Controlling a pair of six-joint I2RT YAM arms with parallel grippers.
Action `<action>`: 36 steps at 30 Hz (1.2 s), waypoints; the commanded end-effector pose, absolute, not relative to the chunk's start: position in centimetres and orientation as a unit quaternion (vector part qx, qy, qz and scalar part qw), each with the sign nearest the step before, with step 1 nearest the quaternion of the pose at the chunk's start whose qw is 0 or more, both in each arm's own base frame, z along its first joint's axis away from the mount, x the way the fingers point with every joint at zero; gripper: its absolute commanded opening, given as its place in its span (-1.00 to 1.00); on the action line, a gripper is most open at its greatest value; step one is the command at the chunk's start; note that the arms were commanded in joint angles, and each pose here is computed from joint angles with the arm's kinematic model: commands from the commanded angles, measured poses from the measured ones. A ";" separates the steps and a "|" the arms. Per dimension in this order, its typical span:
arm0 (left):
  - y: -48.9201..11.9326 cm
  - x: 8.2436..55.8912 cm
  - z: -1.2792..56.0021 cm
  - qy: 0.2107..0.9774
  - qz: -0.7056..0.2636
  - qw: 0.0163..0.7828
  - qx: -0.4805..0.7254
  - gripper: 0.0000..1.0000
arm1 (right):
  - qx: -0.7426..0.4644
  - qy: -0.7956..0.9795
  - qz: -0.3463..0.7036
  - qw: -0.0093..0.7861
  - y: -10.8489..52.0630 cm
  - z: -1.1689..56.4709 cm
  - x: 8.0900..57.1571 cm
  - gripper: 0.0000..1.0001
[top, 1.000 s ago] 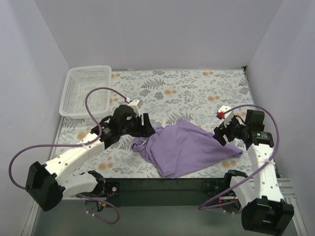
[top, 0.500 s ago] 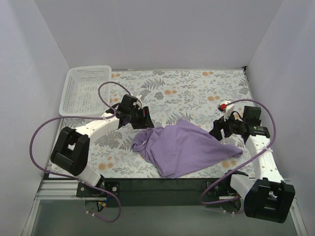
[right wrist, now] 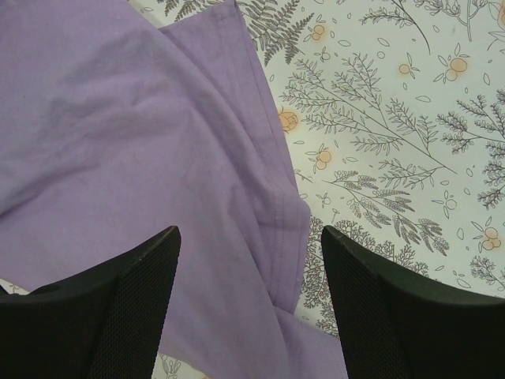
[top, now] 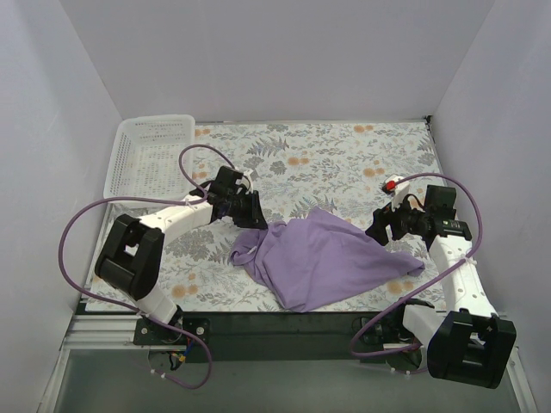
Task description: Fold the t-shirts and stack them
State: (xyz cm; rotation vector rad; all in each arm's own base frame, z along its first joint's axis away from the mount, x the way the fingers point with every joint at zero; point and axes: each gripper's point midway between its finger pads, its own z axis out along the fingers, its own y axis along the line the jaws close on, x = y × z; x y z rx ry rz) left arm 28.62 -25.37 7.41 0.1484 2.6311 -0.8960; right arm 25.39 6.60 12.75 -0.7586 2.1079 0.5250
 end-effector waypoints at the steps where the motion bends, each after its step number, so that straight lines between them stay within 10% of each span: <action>1: -25.9 29.2 9.6 0.919 -0.332 0.201 0.074 -0.72 | -0.305 0.827 0.214 0.422 6.9 13.2 25.7 0.57; 9: -24.3 29.7 11.7 0.913 -0.305 0.261 0.071 -0.78 | -0.309 0.827 0.206 0.421 6.7 13.1 25.6 0.57; 17: -22.3 28.6 12.5 0.908 -0.286 0.301 0.060 0.00 | -0.317 0.824 0.209 0.420 6.8 12.9 25.4 0.60; 36: -24.7 28.8 8.5 0.917 -0.328 0.223 0.055 -0.03 | -0.324 0.831 0.215 0.397 6.7 11.5 25.5 0.61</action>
